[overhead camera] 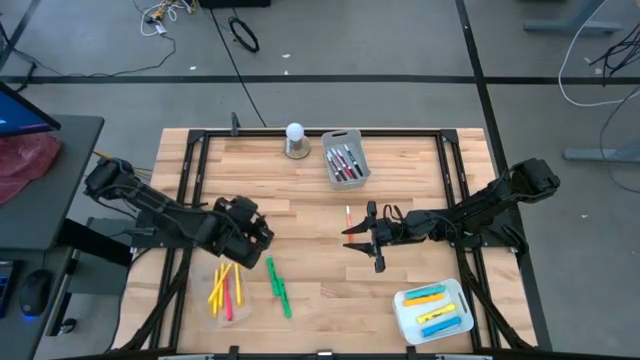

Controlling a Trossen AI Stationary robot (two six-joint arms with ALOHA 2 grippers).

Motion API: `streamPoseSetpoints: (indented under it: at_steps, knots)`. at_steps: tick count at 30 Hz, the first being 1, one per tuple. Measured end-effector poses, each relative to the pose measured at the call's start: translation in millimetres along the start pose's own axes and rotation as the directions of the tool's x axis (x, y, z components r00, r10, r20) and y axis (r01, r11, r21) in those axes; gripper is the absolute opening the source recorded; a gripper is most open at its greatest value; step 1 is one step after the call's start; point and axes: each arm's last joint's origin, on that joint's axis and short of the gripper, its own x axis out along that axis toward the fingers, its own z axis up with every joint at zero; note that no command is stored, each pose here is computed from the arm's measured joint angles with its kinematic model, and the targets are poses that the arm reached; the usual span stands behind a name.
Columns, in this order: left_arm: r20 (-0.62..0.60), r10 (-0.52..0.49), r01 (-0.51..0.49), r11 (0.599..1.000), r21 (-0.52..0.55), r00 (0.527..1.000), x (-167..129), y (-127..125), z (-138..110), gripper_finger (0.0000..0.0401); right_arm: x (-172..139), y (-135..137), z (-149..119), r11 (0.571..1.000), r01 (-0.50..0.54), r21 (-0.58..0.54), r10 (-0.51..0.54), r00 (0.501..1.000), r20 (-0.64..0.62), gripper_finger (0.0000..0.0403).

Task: Pick & Place Markers
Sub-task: Put the green highlighter pen into the white bin

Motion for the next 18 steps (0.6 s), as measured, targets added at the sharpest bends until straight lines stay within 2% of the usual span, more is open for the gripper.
streamPoseSetpoints:
  at_steps: [5,10,14,16,18]
  knots:
    - [0.031,0.043,-0.042,0.999,-0.019,0.999,9,0,5,0.0186,0,-1,-3,0.999,0.019,0.031,-0.019,0.999,-0.028,0.0155]
    - [0.031,0.087,-0.087,0.996,0.017,0.996,26,-8,3,0.0223,-1,-9,-17,0.98,0.171,0.102,-0.152,0.974,-0.169,0.0155]
    - [0.032,0.103,-0.105,0.993,0.053,0.994,44,-21,-4,0.0255,-3,-16,-29,0.96,0.241,0.143,-0.193,0.939,-0.286,0.0155]
    - [-0.012,0.106,-0.105,0.993,0.06,0.994,54,-26,-8,0.0268,-4,-17,-31,0.955,0.253,0.158,-0.197,0.932,-0.304,0.0155]
    - [-0.106,0.103,-0.096,0.993,0.072,0.989,59,-28,-13,0.0276,-3,-17,-30,0.954,0.252,0.166,-0.194,0.934,-0.299,0.0155]
